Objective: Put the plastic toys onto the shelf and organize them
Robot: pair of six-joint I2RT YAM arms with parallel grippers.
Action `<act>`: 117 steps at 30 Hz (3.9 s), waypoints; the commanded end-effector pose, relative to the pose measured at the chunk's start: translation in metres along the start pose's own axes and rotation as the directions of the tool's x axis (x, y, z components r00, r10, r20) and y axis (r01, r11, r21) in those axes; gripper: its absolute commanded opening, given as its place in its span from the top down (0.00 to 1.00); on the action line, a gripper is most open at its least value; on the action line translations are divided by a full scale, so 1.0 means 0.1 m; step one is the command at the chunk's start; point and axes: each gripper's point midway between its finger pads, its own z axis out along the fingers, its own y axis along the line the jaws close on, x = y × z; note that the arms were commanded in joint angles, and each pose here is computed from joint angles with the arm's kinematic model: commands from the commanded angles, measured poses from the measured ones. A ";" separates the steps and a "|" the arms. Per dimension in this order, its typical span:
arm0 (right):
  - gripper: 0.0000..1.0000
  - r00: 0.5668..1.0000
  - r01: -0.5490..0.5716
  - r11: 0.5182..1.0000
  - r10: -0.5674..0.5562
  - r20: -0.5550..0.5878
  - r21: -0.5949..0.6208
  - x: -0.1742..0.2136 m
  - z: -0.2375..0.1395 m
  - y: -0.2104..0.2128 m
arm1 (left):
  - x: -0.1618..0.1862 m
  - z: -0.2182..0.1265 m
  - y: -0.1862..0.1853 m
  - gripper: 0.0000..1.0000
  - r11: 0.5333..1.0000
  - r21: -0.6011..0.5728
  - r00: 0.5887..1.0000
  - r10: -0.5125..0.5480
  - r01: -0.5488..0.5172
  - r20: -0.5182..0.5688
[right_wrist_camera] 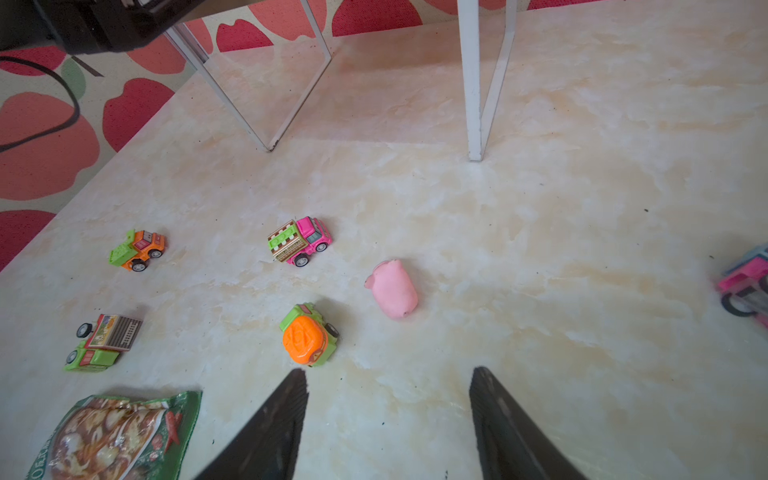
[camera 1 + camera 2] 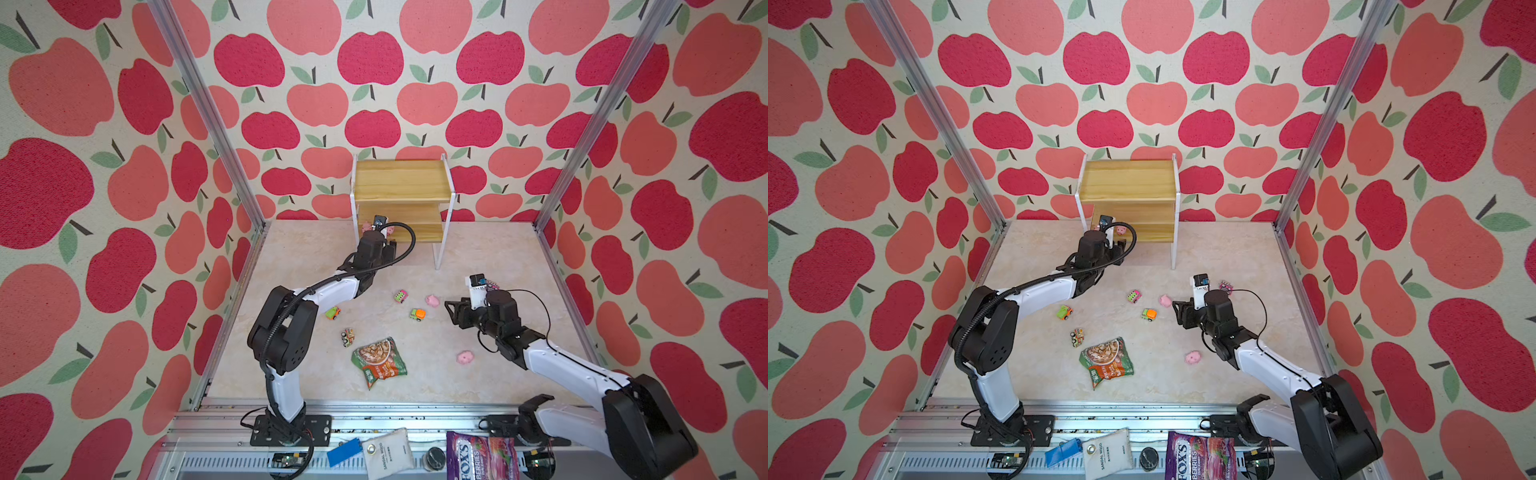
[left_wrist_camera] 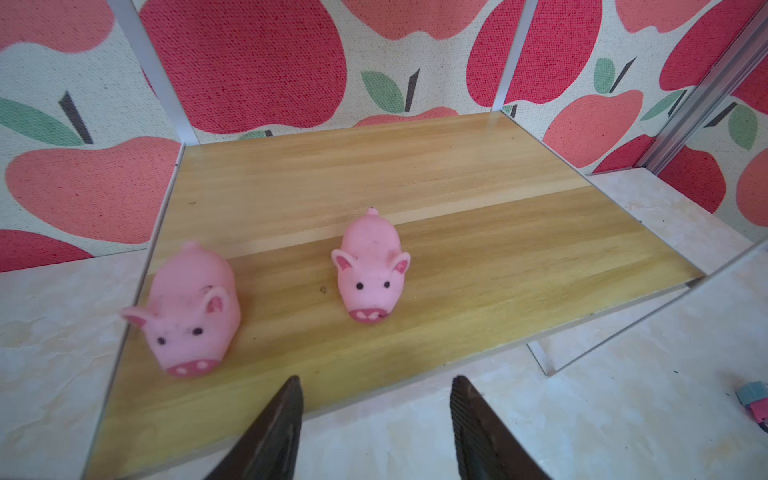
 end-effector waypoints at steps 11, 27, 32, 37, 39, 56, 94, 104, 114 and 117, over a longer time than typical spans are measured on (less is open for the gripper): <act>0.33 1.000 0.012 1.000 -0.012 0.002 0.004 -0.03 -0.04 0.03 | 0.04 -0.93 -0.04 0.30 1.000 -0.016 1.000 -0.001 0.001 0.010; 0.31 0.982 0.079 0.993 -0.063 -0.175 0.087 0.20 0.28 -0.02 | 0.23 -2.22 0.37 0.09 0.998 -0.021 0.880 -0.066 0.064 -0.470; 0.31 0.975 0.087 0.991 -0.063 -0.214 0.101 0.19 0.38 0.01 | 0.13 -2.31 0.58 0.07 0.995 -0.046 0.885 -0.098 0.086 -0.455; 0.34 0.965 0.062 0.989 -0.026 -0.259 0.131 0.16 0.51 0.05 | 0.16 -2.25 0.69 0.07 0.989 -0.036 0.904 -0.146 0.143 -0.402; 0.34 0.961 0.064 0.984 -0.016 -0.275 0.168 0.15 0.56 0.05 | 0.25 -2.21 0.68 0.07 0.987 -0.020 0.900 -0.153 0.159 -0.408; 0.29 0.896 -0.271 0.857 0.390 -0.210 0.437 0.15 0.82 -0.01 | 0.38 -2.13 0.46 0.09 0.952 0.117 0.880 -0.210 0.283 -0.426; 0.58 0.762 0.205 0.938 0.027 -0.647 0.281 0.48 0.73 -0.26 | 0.29 -2.27 0.40 0.09 0.954 0.160 0.914 -0.180 0.252 -0.364; 0.35 0.698 0.345 0.904 -0.068 -0.713 0.251 0.51 0.65 -0.58 | 0.34 -2.23 0.36 0.09 0.952 0.175 0.909 -0.169 0.251 -0.380; 0.17 0.716 0.318 0.899 -0.019 -0.697 0.302 0.52 0.49 -0.61 | 0.36 -2.23 0.34 0.08 0.953 0.182 0.909 -0.158 0.243 -0.385; 0.17 0.718 0.310 0.891 0.010 -0.696 0.333 0.54 0.42 -0.65 | 0.36 -2.23 0.34 0.08 0.953 0.182 0.910 -0.157 0.241 -0.384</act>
